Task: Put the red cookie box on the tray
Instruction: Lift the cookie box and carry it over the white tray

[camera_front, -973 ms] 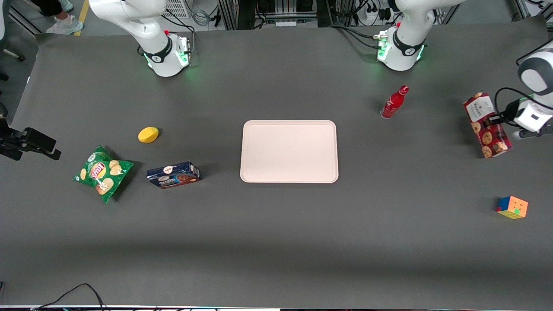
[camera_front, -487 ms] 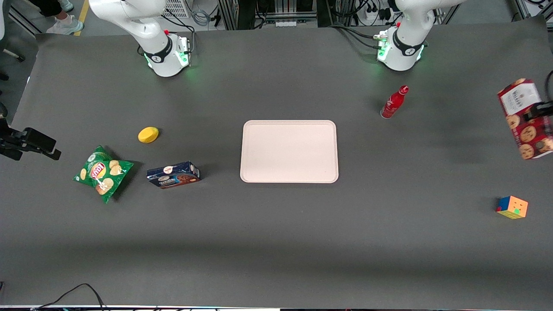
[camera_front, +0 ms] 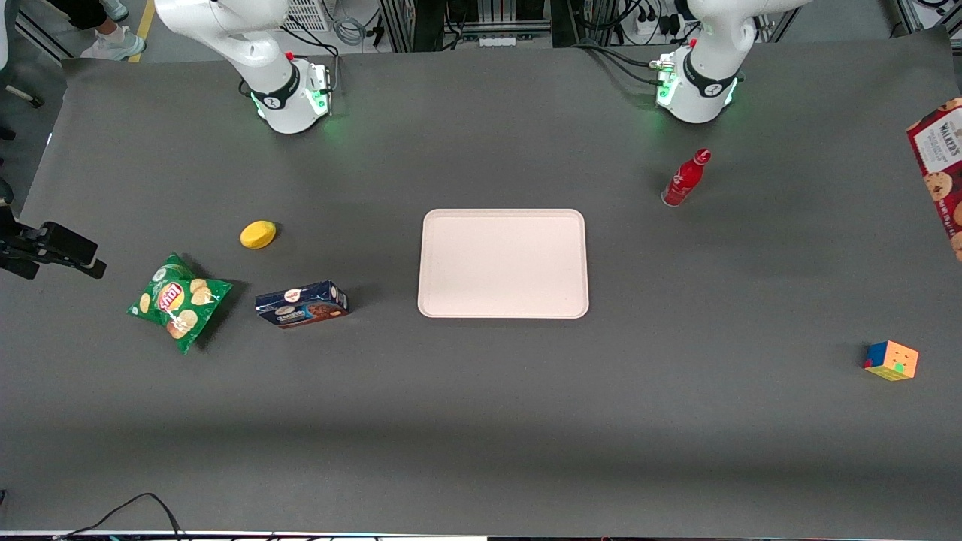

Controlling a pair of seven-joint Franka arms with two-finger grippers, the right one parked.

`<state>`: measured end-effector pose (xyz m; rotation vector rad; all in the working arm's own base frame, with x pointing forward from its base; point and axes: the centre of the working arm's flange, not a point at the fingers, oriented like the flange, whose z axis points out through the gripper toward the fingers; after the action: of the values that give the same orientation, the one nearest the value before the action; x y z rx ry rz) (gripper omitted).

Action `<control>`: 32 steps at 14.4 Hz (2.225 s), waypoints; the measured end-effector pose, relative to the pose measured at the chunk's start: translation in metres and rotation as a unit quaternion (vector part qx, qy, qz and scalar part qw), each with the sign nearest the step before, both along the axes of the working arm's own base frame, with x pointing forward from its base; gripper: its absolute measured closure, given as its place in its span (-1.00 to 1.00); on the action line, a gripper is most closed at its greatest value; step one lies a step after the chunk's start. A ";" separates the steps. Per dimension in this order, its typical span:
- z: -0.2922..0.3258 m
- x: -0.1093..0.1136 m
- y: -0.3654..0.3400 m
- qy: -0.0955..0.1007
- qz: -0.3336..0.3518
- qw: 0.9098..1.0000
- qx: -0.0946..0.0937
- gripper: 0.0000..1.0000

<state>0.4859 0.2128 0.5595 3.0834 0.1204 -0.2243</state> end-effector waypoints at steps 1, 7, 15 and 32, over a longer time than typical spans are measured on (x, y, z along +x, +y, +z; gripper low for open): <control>0.002 0.007 -0.020 0.007 0.002 1.000 0.002 0.60; 0.019 0.038 -0.186 0.024 -0.010 0.999 0.026 0.60; 0.020 0.005 -0.409 0.025 -0.021 0.999 0.025 0.60; -0.192 -0.021 -0.590 -0.027 0.021 0.999 0.025 0.60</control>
<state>0.4649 -0.3769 0.3672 3.1296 0.1923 -0.1370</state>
